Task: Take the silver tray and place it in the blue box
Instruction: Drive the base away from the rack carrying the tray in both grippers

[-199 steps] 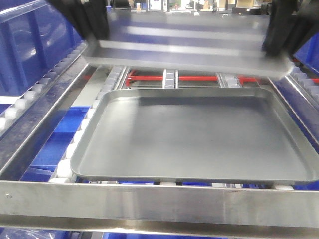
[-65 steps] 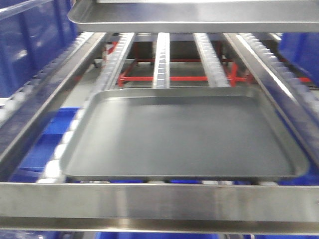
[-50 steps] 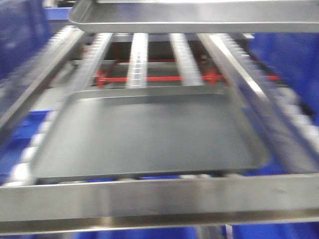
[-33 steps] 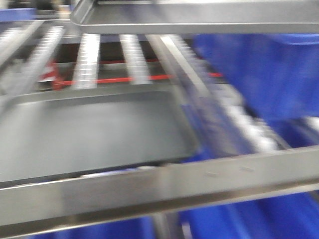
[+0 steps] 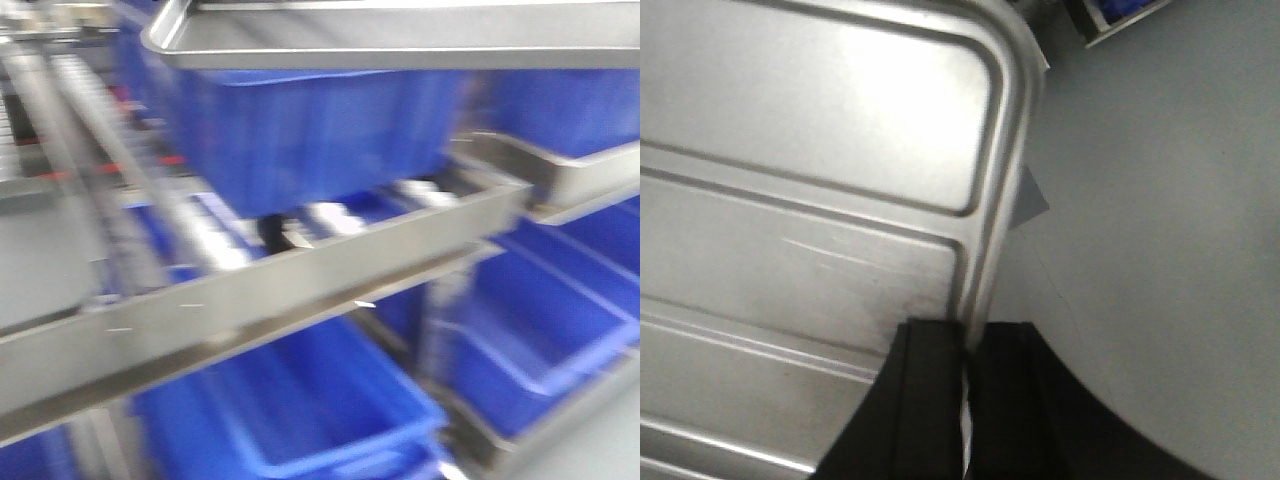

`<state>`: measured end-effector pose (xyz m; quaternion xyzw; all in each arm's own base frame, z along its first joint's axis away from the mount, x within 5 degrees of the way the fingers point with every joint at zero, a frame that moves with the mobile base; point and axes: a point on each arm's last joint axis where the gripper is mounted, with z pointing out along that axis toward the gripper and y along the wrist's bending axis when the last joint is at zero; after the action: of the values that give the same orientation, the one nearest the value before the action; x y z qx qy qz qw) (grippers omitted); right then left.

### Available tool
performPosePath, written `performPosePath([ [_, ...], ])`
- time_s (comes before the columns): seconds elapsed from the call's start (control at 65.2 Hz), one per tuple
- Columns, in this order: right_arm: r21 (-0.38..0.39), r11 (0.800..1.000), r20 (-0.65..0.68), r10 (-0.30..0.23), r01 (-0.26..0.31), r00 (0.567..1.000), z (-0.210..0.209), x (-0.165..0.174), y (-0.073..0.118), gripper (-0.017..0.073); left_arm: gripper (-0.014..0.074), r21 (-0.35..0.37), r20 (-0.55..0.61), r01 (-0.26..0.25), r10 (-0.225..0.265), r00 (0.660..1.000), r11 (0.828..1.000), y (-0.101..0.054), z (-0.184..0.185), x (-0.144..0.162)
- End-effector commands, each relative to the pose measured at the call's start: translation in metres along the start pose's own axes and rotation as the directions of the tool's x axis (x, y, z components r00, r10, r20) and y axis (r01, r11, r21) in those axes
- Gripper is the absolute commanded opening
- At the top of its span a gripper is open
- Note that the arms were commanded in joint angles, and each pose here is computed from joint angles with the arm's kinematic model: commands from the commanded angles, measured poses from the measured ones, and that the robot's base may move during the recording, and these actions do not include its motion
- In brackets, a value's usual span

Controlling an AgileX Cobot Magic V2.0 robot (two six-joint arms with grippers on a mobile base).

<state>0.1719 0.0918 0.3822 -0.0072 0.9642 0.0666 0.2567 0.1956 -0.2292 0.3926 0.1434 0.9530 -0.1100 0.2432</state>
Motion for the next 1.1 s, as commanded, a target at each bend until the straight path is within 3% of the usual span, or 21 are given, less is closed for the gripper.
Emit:
performPosePath([
  [0.0,0.012,0.999,0.092,-0.038,0.037,0.995,-0.0148,-0.0064,-0.0043,0.0057,-0.0097,-0.018,0.033,-0.032,0.033,0.999,0.999,0.0048,-0.0201,-0.0002],
  [1.09,0.013,0.999,0.090,-0.038,0.037,0.995,-0.0148,-0.0062,-0.0044,0.0057,-0.0097,-0.018,0.033,-0.032,0.033,0.999,0.999,0.0048,-0.0201,-0.0002],
])
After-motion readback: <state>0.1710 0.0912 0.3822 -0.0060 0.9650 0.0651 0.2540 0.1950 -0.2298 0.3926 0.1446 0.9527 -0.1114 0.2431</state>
